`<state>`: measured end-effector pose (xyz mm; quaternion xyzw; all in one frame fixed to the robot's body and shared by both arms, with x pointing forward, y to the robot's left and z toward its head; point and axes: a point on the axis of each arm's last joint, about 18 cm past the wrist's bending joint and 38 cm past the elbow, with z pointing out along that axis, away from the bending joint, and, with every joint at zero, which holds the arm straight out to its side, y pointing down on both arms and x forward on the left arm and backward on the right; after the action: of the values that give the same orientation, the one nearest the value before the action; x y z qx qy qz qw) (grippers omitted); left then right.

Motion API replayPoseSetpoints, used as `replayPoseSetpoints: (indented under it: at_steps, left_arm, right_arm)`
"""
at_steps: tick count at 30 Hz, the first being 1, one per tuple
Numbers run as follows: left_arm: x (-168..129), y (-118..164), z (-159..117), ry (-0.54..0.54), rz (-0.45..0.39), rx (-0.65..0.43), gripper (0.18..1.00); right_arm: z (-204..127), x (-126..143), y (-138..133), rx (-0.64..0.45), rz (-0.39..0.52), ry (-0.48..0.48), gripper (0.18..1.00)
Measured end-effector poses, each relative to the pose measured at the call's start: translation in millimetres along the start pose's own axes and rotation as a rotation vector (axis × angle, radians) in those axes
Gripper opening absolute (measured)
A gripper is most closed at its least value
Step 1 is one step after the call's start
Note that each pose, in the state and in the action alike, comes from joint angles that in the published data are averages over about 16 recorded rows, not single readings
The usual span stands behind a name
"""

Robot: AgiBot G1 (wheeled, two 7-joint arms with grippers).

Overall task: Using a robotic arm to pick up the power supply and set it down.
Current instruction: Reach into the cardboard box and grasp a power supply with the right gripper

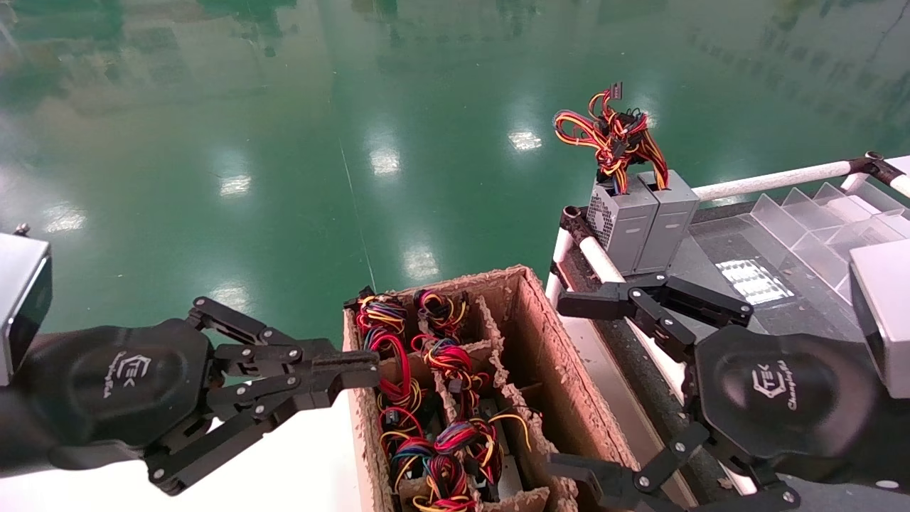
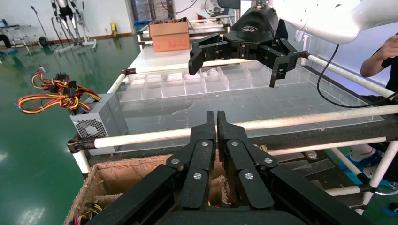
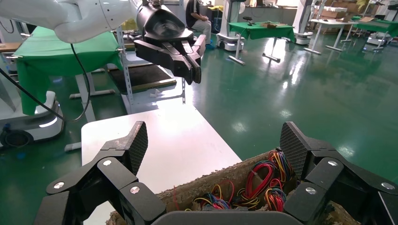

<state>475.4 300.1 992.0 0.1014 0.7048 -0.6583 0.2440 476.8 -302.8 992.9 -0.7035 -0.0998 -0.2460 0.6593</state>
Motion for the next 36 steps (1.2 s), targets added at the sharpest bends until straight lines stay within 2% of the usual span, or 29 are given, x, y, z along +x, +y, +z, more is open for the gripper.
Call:
replayPoseSetpoints:
  at_steps: [6, 12, 18, 25, 36]
  left_arm:
    - [0.0, 0.1, 0.0, 0.0, 0.0, 0.0, 0.239]
    - [-0.1, 0.1, 0.0, 0.0, 0.0, 0.0, 0.304]
    - [-0.1, 0.1, 0.0, 0.0, 0.0, 0.0, 0.407]
    - [-0.1, 0.1, 0.0, 0.0, 0.0, 0.0, 0.567]
    - [-0.1, 0.1, 0.0, 0.0, 0.0, 0.0, 0.811]
  right_arm:
    - [-0.4, 1.8, 4.5, -0.017, 0.014, 0.008, 1.001]
    - [-0.8, 4.0, 16.9, -0.08, 0.051, 0.01, 1.001]
    - [3.6, -0.2, 36.3, -0.186, 0.105, -0.033, 1.001]
    - [15.0, -15.1, 59.2, -0.305, 0.147, -0.131, 1.001]
    - [37.7, -32.9, 90.8, -0.409, 0.096, -0.238, 1.0]
